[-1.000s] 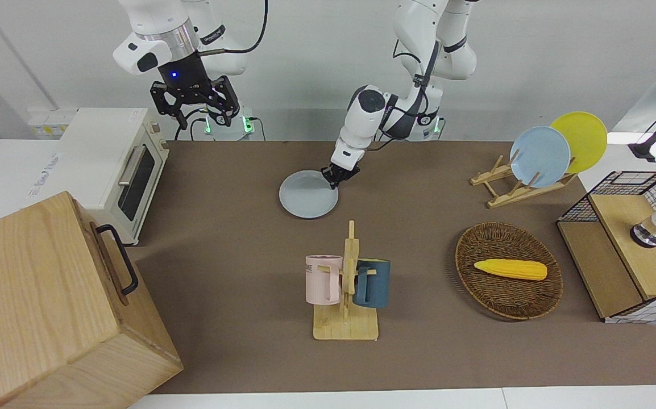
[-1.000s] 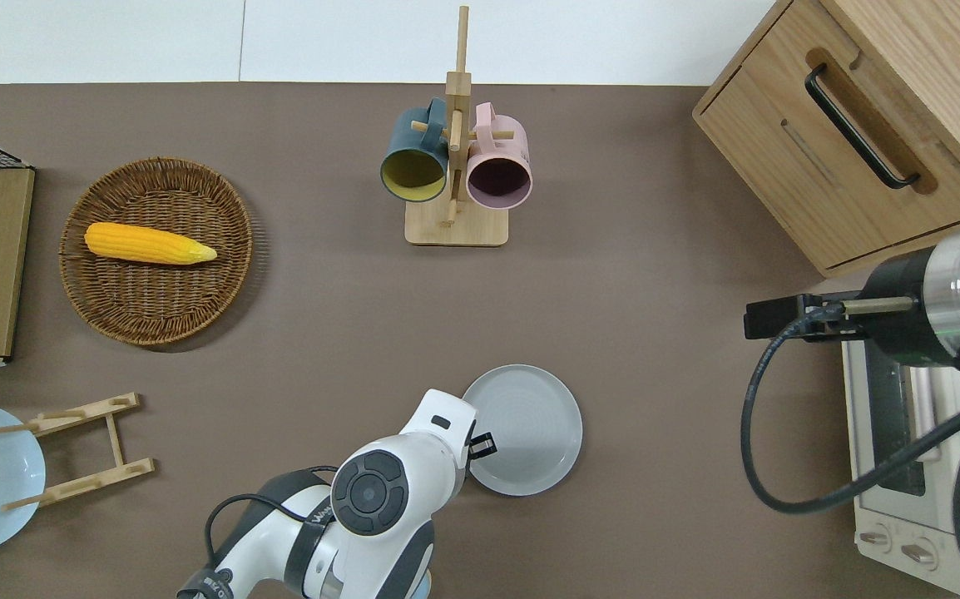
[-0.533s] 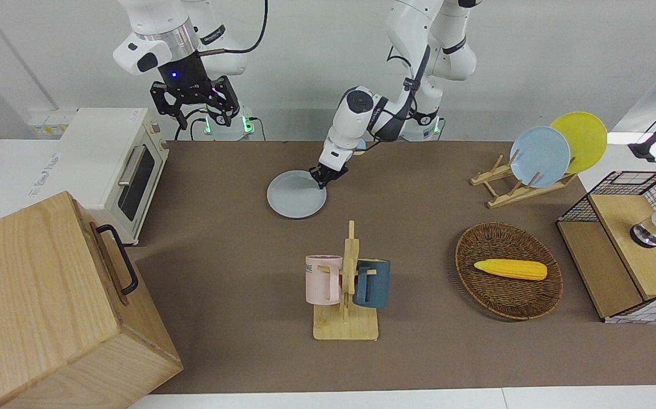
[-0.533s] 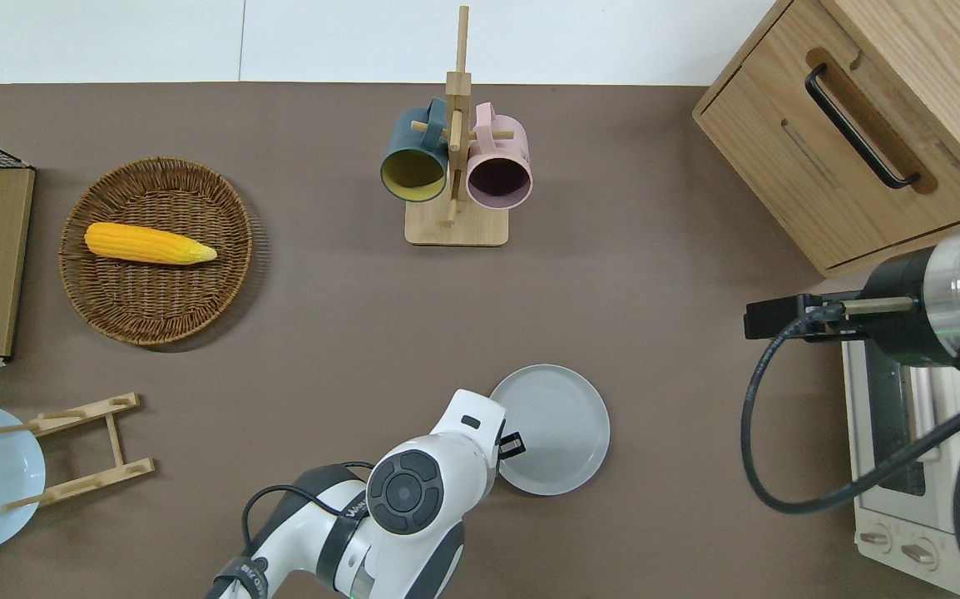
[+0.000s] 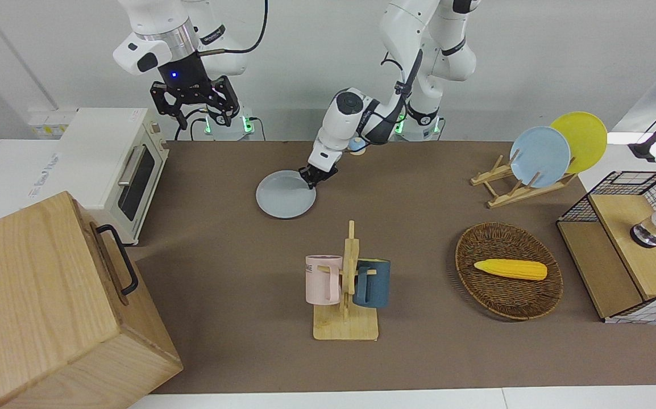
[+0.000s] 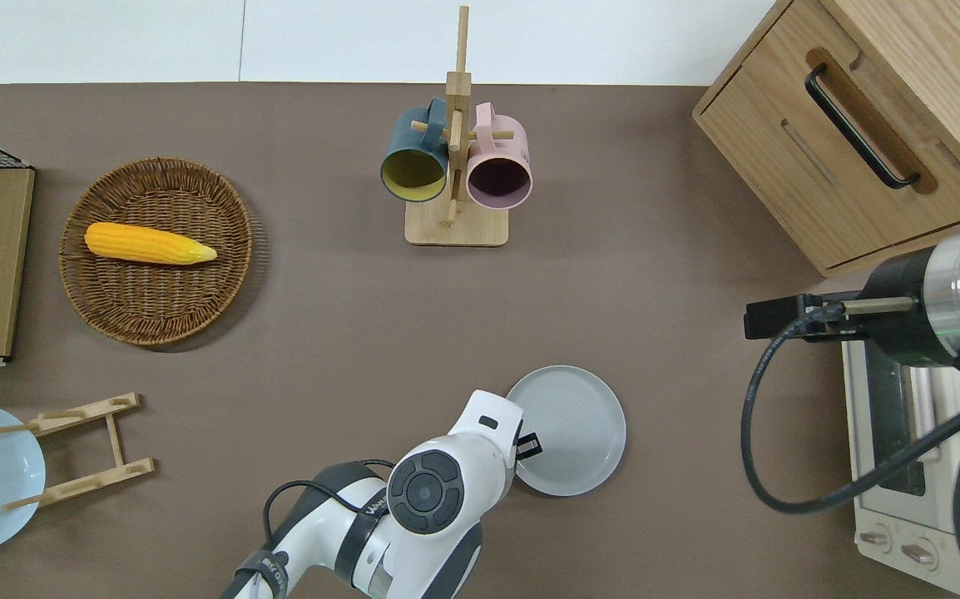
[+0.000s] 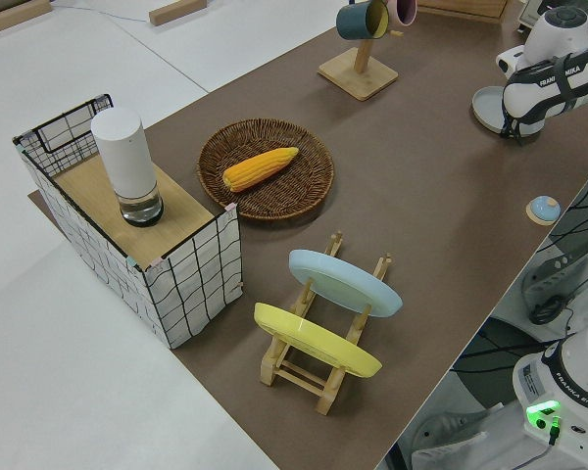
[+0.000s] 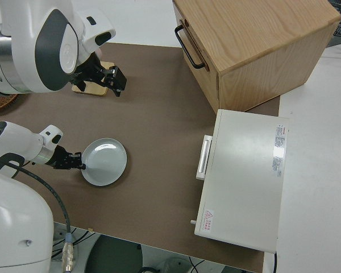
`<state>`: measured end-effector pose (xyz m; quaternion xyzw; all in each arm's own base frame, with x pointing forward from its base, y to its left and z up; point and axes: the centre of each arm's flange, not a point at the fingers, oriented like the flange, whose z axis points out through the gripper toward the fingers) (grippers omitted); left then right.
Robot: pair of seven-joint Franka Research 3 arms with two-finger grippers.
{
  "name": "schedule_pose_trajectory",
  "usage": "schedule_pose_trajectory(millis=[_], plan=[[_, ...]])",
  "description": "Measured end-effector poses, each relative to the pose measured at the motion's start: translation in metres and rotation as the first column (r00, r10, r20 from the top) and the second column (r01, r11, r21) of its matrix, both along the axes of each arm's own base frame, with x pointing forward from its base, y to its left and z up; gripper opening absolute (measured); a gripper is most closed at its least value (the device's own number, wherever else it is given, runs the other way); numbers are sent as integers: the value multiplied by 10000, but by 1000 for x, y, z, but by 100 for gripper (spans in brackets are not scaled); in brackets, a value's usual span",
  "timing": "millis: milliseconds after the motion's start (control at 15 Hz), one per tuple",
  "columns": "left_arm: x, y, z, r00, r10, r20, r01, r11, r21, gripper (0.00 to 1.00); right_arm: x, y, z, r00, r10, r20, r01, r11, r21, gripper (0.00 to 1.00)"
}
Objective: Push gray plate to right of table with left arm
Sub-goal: 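Keep pushing the gray plate with the left gripper toward the toaster oven, then lift the left gripper off the gray plate and pull it back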
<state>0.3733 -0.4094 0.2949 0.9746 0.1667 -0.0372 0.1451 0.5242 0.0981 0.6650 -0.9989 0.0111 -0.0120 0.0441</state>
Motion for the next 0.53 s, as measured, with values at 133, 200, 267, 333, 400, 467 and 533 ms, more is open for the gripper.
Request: schedule_pose_trajectory(millis=[133, 200, 267, 333, 400, 467, 533], plan=[[0, -4, 0, 10000, -36, -6, 36, 10000, -30, 12, 0, 0, 0, 10000, 0, 0, 0, 10000, 0, 100], [0, -5, -1, 10000, -62, -39, 62, 10000, -24, 19, 0, 0, 0, 10000, 0, 0, 0, 10000, 0, 100], [0, -7, -3, 9999, -142, -79, 143, 9999, 33, 29, 0, 0, 0, 10000, 0, 0, 0, 10000, 0, 100], [1, -8, -3, 9995, -294, -79, 295, 9995, 124, 38, 0, 0, 0, 10000, 0, 0, 0, 10000, 0, 100], [0, -9, -2, 9988, -473, -124, 476, 9985, 261, 48, 0, 0, 0, 10000, 0, 0, 0, 10000, 0, 100], [1, -10, -1, 9978, -640, -159, 645, 9971, 401, 59, 0, 0, 0, 10000, 0, 0, 0, 10000, 0, 100], [1, -10, 0, 9968, -776, -169, 784, 9955, 536, 69, 0, 0, 0, 10000, 0, 0, 0, 10000, 0, 100]])
